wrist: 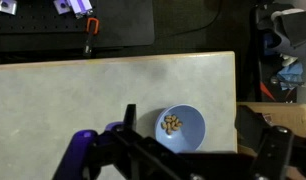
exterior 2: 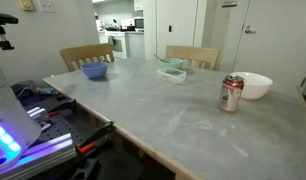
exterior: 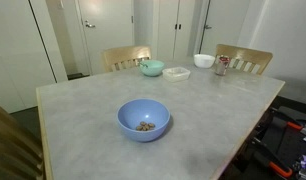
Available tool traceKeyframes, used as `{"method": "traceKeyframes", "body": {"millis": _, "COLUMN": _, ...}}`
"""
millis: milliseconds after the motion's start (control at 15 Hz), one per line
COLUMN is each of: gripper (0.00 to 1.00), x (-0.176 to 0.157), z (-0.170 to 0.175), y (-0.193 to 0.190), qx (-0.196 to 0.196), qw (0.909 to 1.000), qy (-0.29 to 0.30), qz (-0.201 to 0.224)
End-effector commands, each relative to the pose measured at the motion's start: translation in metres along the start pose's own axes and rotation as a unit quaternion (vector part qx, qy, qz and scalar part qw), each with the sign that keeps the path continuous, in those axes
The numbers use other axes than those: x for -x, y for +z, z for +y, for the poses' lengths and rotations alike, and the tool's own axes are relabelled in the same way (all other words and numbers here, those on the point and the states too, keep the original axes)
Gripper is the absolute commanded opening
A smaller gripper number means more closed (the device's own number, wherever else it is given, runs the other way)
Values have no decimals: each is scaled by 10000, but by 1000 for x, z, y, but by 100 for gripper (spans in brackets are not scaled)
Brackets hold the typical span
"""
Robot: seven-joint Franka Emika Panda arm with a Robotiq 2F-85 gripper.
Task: Move the can to the left, then move the plastic box and the bowl to the right
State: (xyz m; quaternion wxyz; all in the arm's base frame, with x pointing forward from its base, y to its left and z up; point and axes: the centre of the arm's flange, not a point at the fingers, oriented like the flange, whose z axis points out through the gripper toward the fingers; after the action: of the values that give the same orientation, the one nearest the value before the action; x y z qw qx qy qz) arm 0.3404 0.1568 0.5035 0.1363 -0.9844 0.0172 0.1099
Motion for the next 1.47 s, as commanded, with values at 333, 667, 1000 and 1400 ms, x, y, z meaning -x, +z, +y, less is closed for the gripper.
{"method": "traceKeyframes", "body": {"millis": 333, "gripper": 100, "x": 0, "z": 0, "y": 0, "qx": 0, "qw": 10000, "qy": 0, "qz": 0}}
{"method": "traceKeyframes", "body": {"millis": 667, "gripper": 100, "x": 0, "z": 0, "y": 0, "qx": 0, "qw": 10000, "qy": 0, "qz": 0}}
{"method": "traceKeyframes", "body": {"millis": 1000, "gripper": 100, "x": -15, "z": 7, "y": -1, "qx": 115, "qw": 9996, "qy": -241, "qz": -92}}
{"method": "traceKeyframes", "body": {"millis": 1400, "gripper": 100, "x": -65, "z": 73, "y": -23, "qx": 552, "qw": 9952, "qy": -799, "qz": -106}}
